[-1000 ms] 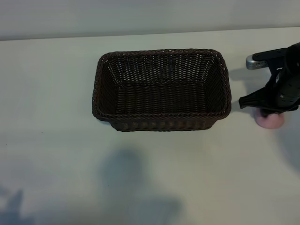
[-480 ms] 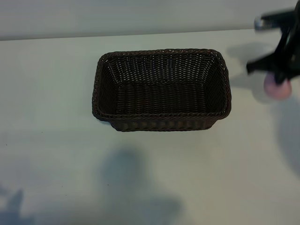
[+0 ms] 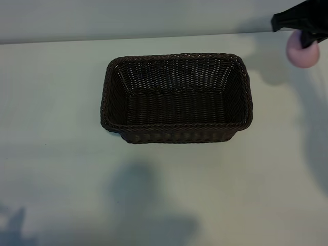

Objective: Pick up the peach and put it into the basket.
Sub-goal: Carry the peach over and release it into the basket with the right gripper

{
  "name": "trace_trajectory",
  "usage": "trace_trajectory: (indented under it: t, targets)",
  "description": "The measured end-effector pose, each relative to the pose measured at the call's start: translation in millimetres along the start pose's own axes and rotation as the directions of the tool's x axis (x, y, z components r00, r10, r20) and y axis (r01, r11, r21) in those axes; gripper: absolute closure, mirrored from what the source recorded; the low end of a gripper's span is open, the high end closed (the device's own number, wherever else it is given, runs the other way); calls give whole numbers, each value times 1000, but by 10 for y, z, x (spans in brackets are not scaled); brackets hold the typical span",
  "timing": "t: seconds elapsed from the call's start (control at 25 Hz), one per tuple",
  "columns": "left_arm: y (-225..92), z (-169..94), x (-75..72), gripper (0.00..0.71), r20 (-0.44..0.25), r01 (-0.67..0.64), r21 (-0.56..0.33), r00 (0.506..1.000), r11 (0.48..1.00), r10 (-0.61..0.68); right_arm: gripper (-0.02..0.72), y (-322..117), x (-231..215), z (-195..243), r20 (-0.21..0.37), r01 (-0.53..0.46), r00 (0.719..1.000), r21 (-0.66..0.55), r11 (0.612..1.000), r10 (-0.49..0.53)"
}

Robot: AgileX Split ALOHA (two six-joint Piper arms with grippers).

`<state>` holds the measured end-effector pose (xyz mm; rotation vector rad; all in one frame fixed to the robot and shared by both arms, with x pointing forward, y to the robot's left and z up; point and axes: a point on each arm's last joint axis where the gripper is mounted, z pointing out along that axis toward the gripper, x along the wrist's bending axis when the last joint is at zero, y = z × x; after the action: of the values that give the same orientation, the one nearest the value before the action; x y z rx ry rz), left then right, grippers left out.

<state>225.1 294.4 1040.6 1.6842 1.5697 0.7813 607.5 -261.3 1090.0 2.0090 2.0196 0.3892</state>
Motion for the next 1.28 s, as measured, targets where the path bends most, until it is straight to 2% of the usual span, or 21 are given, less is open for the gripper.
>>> trace_trajectory:
  t: [0.2,0.36,0.52,0.68,1.08,1.28]
  targets:
    - [0,0,0,116,0,1,0,1000,1000,-1,664,-62,449,-23,-80,104,991,-2,995,-104]
    - [0,0,0,117,0,3,0,1000,1000,-3,664,-141,861,-66,-130,201,970,-40,979,-204]
    - [0,0,0,117,0,3,0,1000,1000,-3,664,-174,1128,-81,-167,247,951,-100,964,-261]
    - [0,0,0,117,0,3,0,1000,1000,-3,664,-143,1210,104,-173,254,948,-98,962,-268]
    - [0,0,0,117,0,3,0,1000,1000,-3,664,-201,1343,1080,-155,286,950,87,954,-270]
    - [0,0,0,117,0,3,0,1000,1000,-3,653,-234,1356,1245,-152,293,950,121,949,-274]
